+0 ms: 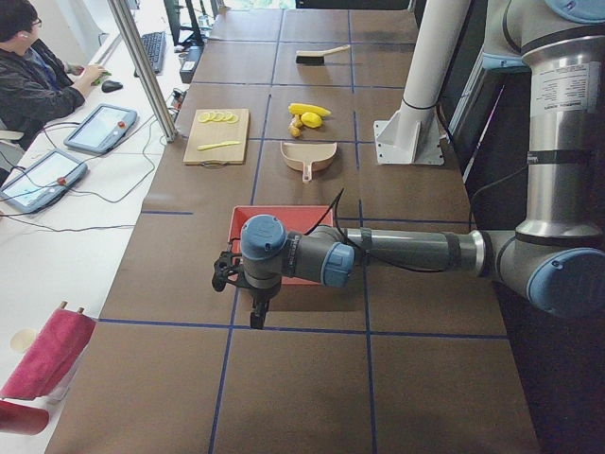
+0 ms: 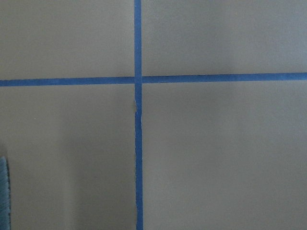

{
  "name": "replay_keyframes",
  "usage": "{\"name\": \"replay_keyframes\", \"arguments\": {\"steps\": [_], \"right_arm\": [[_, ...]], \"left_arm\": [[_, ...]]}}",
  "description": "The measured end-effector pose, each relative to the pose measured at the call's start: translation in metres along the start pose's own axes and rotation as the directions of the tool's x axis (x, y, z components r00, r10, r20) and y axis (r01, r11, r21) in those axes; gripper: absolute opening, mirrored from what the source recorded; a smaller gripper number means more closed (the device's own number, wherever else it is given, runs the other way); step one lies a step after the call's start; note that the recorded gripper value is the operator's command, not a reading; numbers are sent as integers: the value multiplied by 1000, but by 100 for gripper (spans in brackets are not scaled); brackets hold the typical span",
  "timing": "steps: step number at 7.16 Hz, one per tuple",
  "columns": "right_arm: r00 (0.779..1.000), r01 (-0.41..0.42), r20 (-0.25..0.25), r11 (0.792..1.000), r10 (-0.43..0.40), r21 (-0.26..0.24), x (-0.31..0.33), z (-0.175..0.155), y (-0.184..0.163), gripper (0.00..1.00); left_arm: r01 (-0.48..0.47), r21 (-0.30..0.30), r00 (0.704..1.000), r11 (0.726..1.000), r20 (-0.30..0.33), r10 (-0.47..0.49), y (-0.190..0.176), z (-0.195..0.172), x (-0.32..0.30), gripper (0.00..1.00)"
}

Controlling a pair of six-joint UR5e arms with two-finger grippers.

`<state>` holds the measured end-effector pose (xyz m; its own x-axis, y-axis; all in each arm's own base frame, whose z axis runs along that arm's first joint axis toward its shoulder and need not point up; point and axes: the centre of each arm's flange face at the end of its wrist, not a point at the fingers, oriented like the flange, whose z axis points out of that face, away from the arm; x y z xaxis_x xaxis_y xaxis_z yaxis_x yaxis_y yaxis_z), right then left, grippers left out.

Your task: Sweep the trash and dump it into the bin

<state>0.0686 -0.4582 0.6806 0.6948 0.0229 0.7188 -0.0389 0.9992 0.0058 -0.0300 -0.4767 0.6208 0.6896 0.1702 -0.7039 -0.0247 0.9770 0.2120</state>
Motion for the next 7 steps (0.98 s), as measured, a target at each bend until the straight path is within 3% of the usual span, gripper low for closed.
{"name": "replay_keyframes", "arguments": {"steps": [3, 7], "right_arm": [[1000, -2, -1, 1000, 2, -2, 1, 0, 1, 100], [1000, -6, 1, 1000, 6, -4, 1, 1, 2, 100]], "left_arm": [[-174, 0, 984, 985, -32, 174, -33, 24, 70, 100], [-319, 78, 945, 945, -55, 323, -59, -6, 150, 100]]}}
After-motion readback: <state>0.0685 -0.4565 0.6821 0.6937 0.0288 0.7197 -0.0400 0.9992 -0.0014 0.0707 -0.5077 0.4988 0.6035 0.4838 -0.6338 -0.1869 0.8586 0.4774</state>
